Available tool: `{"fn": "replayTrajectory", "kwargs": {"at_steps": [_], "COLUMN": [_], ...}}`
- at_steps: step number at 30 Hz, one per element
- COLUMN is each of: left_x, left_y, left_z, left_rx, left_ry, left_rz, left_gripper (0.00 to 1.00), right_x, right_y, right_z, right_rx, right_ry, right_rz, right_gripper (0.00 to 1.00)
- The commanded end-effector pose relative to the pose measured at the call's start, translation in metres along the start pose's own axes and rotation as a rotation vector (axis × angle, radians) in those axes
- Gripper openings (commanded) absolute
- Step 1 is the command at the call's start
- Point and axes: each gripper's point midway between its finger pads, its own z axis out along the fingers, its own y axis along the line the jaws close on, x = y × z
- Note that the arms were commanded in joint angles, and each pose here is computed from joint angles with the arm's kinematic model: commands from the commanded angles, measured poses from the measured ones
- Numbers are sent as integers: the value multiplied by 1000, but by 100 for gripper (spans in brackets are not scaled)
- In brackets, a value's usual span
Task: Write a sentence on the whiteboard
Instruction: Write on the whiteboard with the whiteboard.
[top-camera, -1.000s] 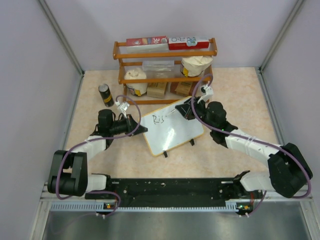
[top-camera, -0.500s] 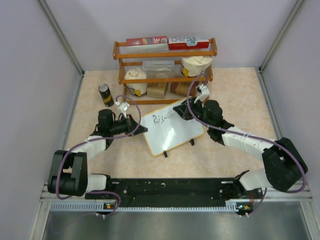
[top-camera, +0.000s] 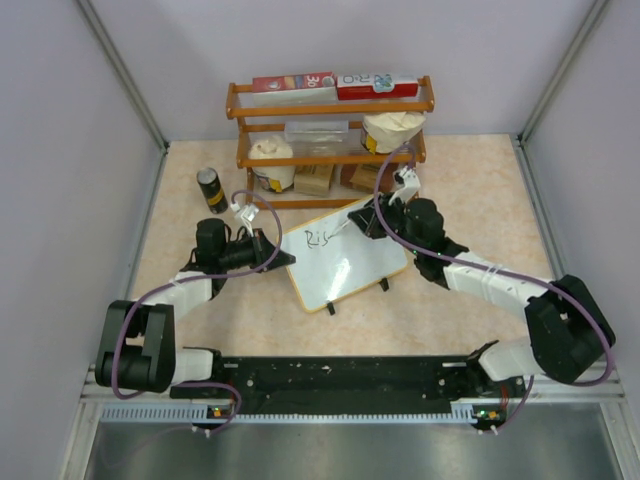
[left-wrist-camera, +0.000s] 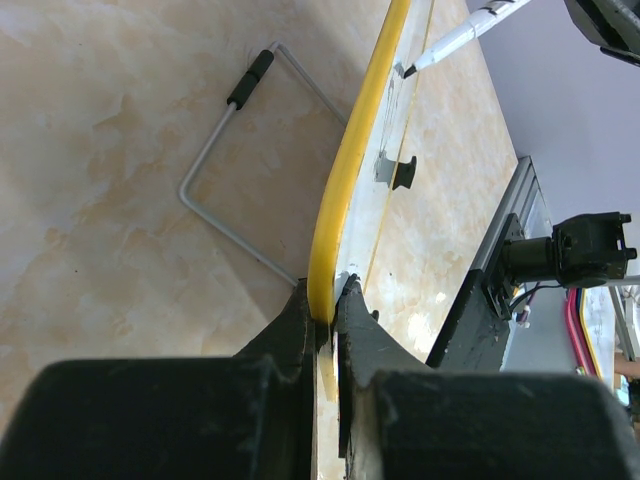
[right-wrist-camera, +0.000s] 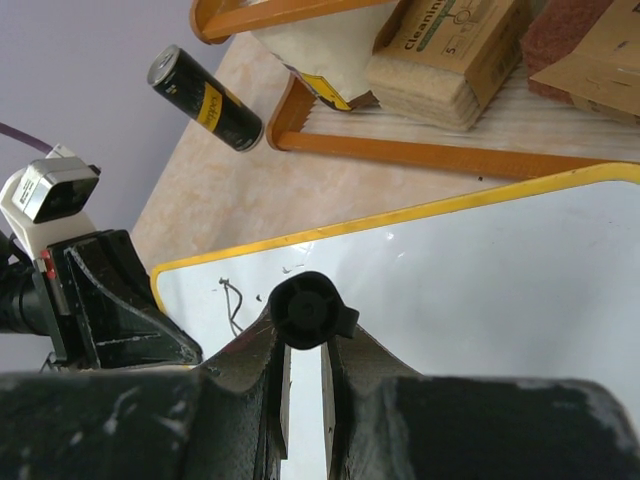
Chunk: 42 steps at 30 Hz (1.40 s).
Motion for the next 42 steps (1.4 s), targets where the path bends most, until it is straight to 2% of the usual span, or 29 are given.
{"fn": "replayTrajectory", "kwargs": {"at_steps": [1, 13, 25, 42], "left_x": [8, 8, 8, 8], "left_y": [44, 44, 45, 44], "left_z": [-2, -3, -2, -2], "left_rx": [-194, -192, -193, -194], "left_ry": [-17, -17, -15, -17], "left_rz": [76, 77, 75, 76], "left_gripper": [0, 0, 0, 0], "right_x": [-33, -44, -5, 13], "right_y": [0, 12, 4, -14], "right_z": [-1, 6, 13, 0], "right_rx": [51, 14, -5, 59], "right_ry": [-96, -102, 33, 71], "right_rz": [-32, -36, -22, -42], "right_gripper": [0, 0, 0, 0]}}
